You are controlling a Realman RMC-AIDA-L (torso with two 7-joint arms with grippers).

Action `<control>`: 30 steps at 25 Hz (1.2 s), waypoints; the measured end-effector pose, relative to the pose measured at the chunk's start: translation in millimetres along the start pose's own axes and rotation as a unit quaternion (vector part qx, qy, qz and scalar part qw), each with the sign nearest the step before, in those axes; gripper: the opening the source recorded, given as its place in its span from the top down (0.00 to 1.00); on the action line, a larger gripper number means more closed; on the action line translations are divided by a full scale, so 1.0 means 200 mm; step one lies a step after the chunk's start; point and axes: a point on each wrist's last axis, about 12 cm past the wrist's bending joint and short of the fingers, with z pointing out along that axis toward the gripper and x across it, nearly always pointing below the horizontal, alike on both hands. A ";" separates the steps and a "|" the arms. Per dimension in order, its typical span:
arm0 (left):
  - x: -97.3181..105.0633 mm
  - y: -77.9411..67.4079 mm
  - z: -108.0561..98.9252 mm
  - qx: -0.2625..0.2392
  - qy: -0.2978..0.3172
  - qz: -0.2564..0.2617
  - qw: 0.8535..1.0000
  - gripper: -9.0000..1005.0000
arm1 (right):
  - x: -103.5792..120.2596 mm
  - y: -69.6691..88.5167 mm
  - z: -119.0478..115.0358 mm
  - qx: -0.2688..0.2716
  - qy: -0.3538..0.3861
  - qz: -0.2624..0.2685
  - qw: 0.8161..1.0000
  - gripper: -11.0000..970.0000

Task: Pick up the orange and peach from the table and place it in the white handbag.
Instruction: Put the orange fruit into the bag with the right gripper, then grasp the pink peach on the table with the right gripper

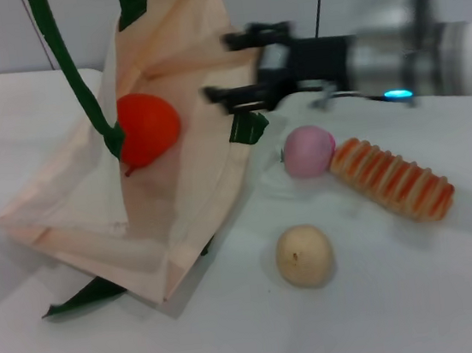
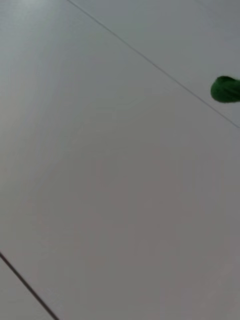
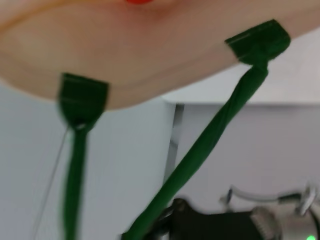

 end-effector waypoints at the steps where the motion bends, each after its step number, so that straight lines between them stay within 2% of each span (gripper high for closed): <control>1: 0.00 0.00 0.00 -0.002 0.000 0.000 1.000 0.88 | 0.02 -0.02 -0.07 -0.002 -0.010 0.012 1.000 0.10; 2: 0.00 0.00 0.00 -0.004 -0.001 0.000 1.000 0.88 | 0.04 -0.04 -0.16 -0.002 -0.021 0.022 1.000 0.10; 5: 0.00 0.01 -0.02 -0.008 -0.007 0.000 1.000 0.88 | 0.08 -0.05 -0.32 -0.007 -0.038 0.035 0.999 0.10; 8: 0.00 0.01 -0.05 -0.013 -0.013 -0.001 1.000 0.88 | 0.11 -0.07 -0.37 0.002 -0.018 0.049 0.999 0.10; 12: -0.01 0.02 -0.05 -0.014 -0.014 0.000 1.000 0.88 | 0.15 -0.09 -0.34 0.018 0.030 0.052 0.998 0.10; 19: -0.01 0.01 -0.04 -0.011 -0.013 0.002 1.000 0.88 | 0.23 -0.07 -0.20 0.023 0.135 0.050 0.989 0.10; 25: -0.01 0.01 -0.03 -0.012 -0.013 0.002 1.000 0.88 | 0.24 -0.04 -0.17 0.003 0.176 0.046 0.983 0.10; 30: -0.01 0.02 -0.03 -0.014 -0.014 0.002 1.000 0.88 | 0.26 -0.04 -0.11 0.029 0.206 0.043 0.977 0.10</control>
